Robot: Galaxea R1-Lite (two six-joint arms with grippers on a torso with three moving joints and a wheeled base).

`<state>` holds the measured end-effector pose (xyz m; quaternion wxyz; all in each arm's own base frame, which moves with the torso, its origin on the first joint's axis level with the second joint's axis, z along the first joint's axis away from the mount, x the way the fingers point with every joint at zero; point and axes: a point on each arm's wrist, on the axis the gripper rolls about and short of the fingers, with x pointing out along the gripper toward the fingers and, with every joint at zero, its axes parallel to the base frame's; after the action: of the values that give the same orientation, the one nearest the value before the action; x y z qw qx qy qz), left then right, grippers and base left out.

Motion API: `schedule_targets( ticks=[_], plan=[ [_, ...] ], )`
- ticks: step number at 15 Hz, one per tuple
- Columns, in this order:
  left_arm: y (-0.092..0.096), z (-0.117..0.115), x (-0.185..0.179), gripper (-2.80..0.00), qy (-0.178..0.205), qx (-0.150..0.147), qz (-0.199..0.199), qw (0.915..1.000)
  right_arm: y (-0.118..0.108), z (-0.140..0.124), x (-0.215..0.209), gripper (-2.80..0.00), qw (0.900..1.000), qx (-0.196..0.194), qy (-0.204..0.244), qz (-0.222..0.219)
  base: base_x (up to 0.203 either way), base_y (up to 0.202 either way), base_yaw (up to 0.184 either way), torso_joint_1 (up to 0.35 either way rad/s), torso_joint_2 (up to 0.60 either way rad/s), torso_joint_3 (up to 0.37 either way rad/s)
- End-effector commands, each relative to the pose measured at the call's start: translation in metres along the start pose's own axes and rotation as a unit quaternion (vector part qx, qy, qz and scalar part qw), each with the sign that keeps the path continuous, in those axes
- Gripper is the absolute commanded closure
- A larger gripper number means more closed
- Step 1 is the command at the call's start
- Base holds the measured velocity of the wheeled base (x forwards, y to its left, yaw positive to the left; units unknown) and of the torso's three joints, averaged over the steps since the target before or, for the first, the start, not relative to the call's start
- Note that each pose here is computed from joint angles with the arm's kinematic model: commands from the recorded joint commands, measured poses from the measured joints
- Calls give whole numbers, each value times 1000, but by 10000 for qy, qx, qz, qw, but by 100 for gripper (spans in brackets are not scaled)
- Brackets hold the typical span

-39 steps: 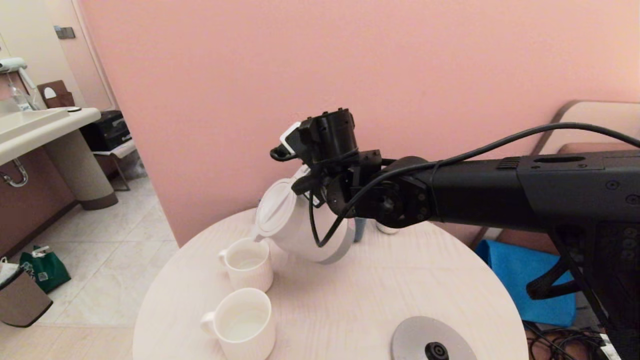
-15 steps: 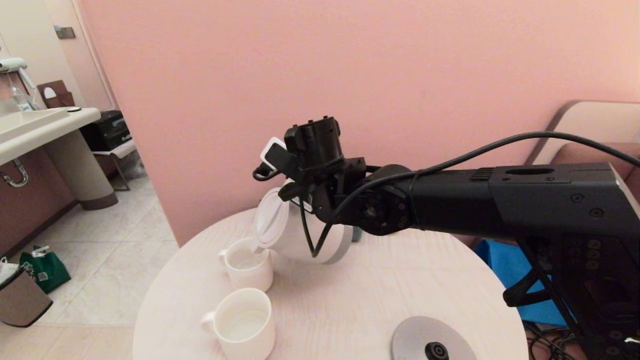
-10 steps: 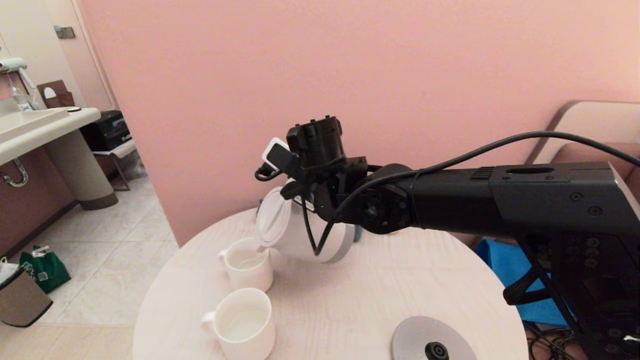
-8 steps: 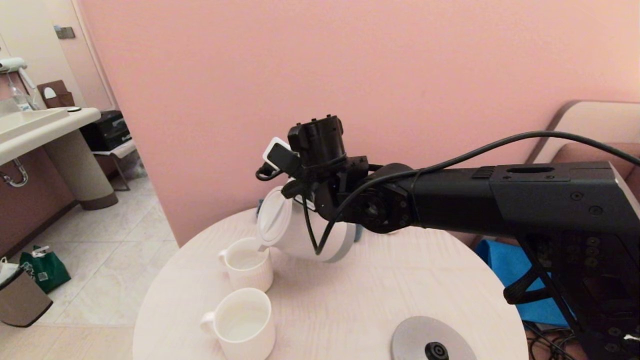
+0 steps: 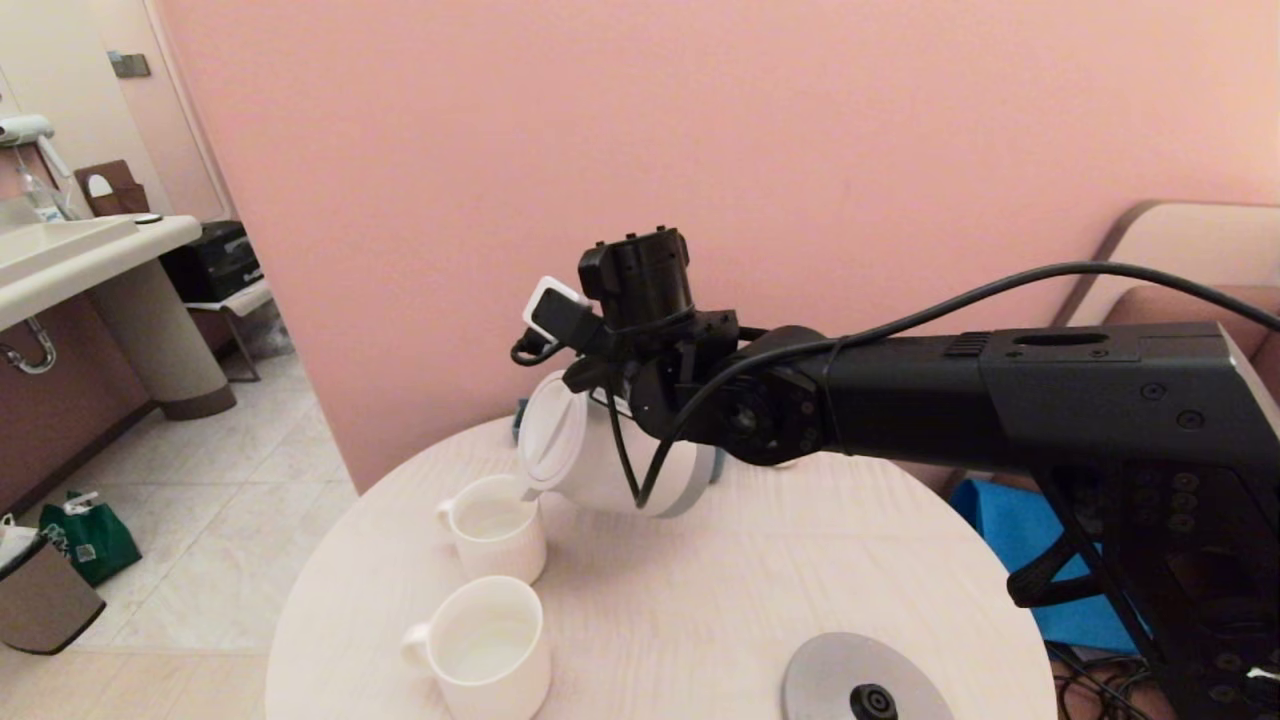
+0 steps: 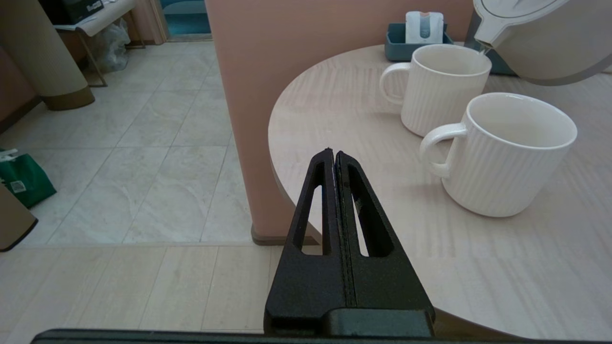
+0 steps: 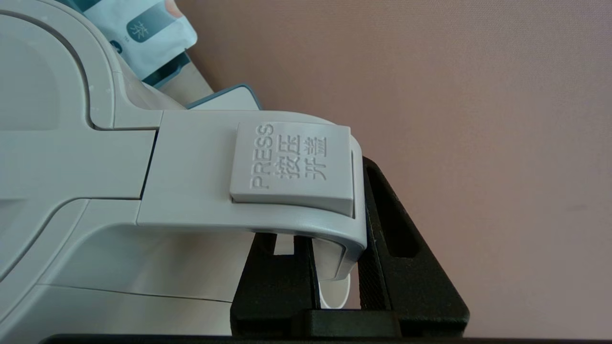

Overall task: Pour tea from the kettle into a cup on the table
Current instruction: Pour water into the cup

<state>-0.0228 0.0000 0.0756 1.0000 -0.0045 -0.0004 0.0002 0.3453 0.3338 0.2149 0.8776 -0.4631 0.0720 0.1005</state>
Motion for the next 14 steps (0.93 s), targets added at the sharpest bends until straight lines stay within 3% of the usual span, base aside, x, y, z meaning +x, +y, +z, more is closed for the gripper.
schedule_targets(
  ticks=[1,9,11,14],
  plan=[
    [0,0,0,0,-2,-1,-2,10000,-1,0,-1,0,10000,-18,4,-23,0,0,0,0,0,0],
    [0,0,0,0,-1,-1,-2,10000,-2,1,-1,0,10000,23,-32,-44,0,0,0,0,0,0],
    [0,0,0,0,-3,-1,0,10000,-4,3,0,0,9994,288,-155,-136,0,0,0,0,0,0],
    [0,0,0,0,-1,0,2,10000,-5,-1,6,0,9943,1038,-128,-190,0,0,0,0,0,0]
  ],
)
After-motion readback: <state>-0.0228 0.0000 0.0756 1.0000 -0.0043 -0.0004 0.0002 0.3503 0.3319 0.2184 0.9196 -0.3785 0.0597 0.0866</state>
